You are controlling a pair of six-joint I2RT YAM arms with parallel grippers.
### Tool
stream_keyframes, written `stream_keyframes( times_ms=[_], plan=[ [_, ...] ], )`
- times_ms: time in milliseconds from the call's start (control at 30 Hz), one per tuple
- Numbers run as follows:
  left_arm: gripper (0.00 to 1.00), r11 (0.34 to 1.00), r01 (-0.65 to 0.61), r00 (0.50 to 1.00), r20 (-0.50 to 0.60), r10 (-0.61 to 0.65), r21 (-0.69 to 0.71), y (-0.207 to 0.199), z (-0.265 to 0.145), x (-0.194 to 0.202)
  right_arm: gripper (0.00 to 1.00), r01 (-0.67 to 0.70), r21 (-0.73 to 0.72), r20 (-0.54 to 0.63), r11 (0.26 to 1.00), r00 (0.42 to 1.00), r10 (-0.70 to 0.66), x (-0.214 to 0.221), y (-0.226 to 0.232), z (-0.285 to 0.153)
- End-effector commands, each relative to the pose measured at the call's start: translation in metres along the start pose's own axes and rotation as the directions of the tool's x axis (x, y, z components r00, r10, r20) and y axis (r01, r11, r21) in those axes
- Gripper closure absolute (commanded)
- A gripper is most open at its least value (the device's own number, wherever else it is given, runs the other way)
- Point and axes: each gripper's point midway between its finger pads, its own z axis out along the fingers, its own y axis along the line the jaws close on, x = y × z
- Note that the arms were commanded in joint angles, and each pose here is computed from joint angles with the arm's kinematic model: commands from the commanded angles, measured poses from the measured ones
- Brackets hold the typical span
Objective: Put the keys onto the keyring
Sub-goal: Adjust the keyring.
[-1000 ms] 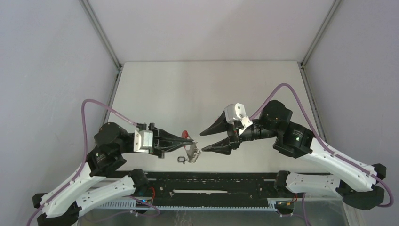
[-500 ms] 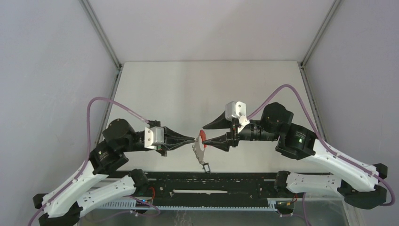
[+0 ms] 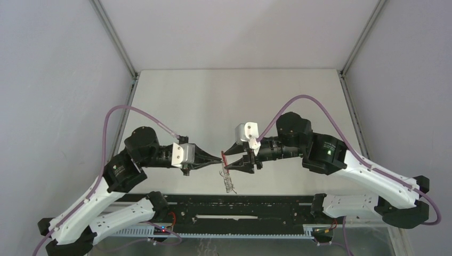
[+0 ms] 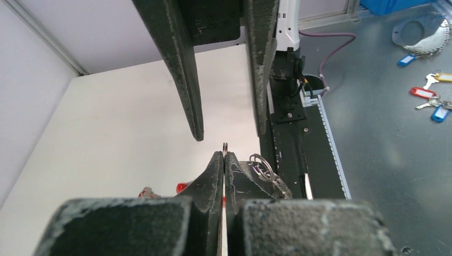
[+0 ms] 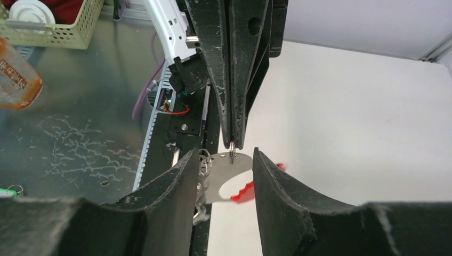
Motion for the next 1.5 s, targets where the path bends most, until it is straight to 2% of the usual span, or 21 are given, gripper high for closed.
stream_keyframes(
  times_ms=[0, 367, 467, 600, 667, 700, 767, 800, 867, 933, 1033, 1233, 1333, 1367, 1467],
  plan=[
    [1.00, 0.997, -0.069, 0.997, 0.046, 0.068, 0.023, -0.002, -0.007, -0.025, 0.53, 0.048, 0.002, -0.032, 0.999, 0.998, -0.048, -0.008, -0.003, 0.002],
    [1.00, 0.997, -0.072, 0.996, 0.046, 0.071, 0.020, -0.003, -0.009, -0.027, 0.67, 0.033, -0.021, -0.122, 0.999, 0.992, -0.036, 0.000, -0.004, 0.011],
    [1.00, 0.998, -0.069, 0.996, 0.049, 0.069, 0.013, -0.002, -0.008, -0.027, 0.78, 0.026, -0.012, -0.137, 1.000, 0.990, -0.027, 0.000, -0.007, 0.013],
    [1.00, 0.998, -0.069, 0.996, 0.057, 0.069, -0.009, 0.001, -0.009, -0.030, 0.97, 0.016, 0.026, -0.167, 1.000, 0.986, -0.012, 0.004, -0.013, 0.015],
    [1.00, 0.998, -0.067, 0.996, 0.057, 0.068, -0.014, 0.002, -0.010, -0.030, 0.97, 0.015, 0.060, -0.182, 0.998, 0.983, -0.004, 0.006, -0.018, 0.014],
    [1.00, 0.998, -0.066, 0.996, 0.056, 0.067, -0.014, 0.002, -0.010, -0.030, 0.95, 0.016, 0.063, -0.182, 0.998, 0.983, -0.004, 0.006, -0.018, 0.013],
    [1.00, 0.998, -0.068, 0.996, 0.059, 0.069, -0.013, 0.002, -0.010, -0.030, 0.80, 0.010, 0.080, -0.176, 0.997, 0.984, 0.004, 0.005, -0.020, 0.012],
    [1.00, 0.998, -0.067, 0.996, 0.060, 0.068, -0.013, 0.002, -0.010, -0.031, 0.76, 0.010, 0.084, -0.170, 0.996, 0.985, 0.005, 0.004, -0.020, 0.012],
    [1.00, 0.998, -0.064, 0.996, 0.064, 0.065, -0.016, 0.002, -0.009, -0.031, 0.75, 0.010, 0.081, -0.164, 0.997, 0.986, 0.003, 0.002, -0.019, 0.012],
    [1.00, 0.998, -0.065, 0.996, 0.068, 0.066, -0.017, 0.003, -0.009, -0.032, 0.80, 0.010, 0.076, -0.163, 0.997, 0.987, 0.003, 0.002, -0.018, 0.013],
    [1.00, 0.998, -0.066, 0.995, 0.071, 0.067, -0.024, 0.003, -0.009, -0.033, 0.99, 0.007, 0.058, -0.166, 0.998, 0.986, 0.002, 0.003, -0.016, 0.015],
    [1.00, 0.996, -0.073, 0.994, 0.077, 0.076, -0.040, 0.006, -0.011, -0.037, 1.00, -0.022, 0.058, -0.192, 0.998, 0.981, 0.033, 0.010, -0.015, 0.018],
    [1.00, 0.996, -0.080, 0.994, 0.077, 0.084, -0.049, 0.008, -0.011, -0.037, 1.00, -0.047, 0.077, -0.163, 0.996, 0.985, 0.059, 0.006, -0.016, 0.017],
    [0.98, 0.995, -0.082, 0.993, 0.077, 0.086, -0.052, 0.008, -0.011, -0.037, 1.00, -0.056, 0.077, -0.144, 0.995, 0.987, 0.067, 0.006, -0.015, 0.018],
    [0.65, 0.994, -0.081, 0.993, 0.080, 0.087, -0.071, 0.010, -0.013, -0.039, 1.00, -0.090, 0.073, -0.016, 0.993, 0.996, 0.092, -0.009, -0.016, 0.014]
  ],
)
